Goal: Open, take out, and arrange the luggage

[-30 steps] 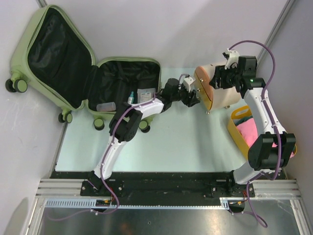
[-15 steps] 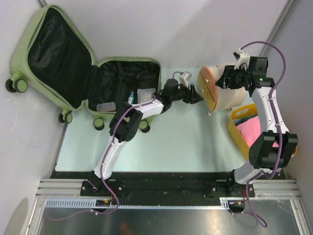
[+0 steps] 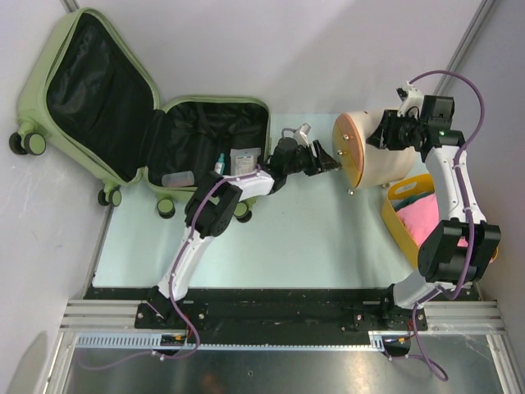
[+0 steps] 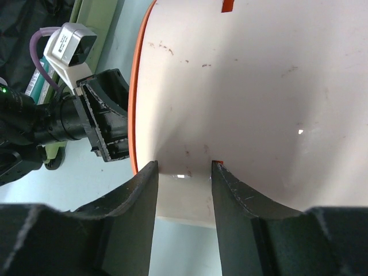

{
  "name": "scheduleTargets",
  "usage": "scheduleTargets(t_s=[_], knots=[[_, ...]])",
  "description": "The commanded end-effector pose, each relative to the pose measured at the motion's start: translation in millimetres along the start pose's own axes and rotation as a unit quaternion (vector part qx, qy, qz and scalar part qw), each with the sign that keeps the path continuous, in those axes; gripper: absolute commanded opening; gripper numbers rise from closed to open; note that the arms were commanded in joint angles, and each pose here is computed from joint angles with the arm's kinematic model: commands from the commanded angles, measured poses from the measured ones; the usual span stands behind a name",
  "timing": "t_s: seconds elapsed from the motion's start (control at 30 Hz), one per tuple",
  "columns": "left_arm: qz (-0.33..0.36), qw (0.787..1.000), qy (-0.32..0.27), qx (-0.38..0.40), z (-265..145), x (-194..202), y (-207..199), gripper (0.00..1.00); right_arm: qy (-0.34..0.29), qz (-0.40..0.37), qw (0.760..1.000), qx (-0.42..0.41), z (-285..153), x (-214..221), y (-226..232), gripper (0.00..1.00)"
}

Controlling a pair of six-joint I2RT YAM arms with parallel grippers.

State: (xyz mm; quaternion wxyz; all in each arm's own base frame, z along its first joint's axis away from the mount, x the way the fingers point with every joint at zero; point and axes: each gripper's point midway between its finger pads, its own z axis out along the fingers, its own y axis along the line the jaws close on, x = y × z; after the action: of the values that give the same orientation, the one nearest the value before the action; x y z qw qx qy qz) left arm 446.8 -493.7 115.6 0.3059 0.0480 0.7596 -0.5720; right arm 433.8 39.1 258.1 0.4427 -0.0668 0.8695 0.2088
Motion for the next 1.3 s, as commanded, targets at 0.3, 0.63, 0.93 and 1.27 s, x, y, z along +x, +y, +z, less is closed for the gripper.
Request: scheduleTargets(t_s=[0.3,0.63,0.93,1.27], knots=[[0.030,0.998,-0.030,-0.047,22,-16,22,0.48,0.050,0.029,0.998,0.012,-1,26,-4,0.45],[-0.003,0.999,-0.022,-0.040,33,-6,29,0.44,0.055,0.033,0.998,0.014,-1,28,-6,0.45],[-0.015,1.000,-0.020,0.008,35,-4,12,0.41,0.057,0.038,0.997,0.018,0,30,-11,0.45],[-0.039,0.999,-0.030,0.013,21,-10,7,0.07,0.058,0.039,0.997,0.030,0,33,-21,0.45]])
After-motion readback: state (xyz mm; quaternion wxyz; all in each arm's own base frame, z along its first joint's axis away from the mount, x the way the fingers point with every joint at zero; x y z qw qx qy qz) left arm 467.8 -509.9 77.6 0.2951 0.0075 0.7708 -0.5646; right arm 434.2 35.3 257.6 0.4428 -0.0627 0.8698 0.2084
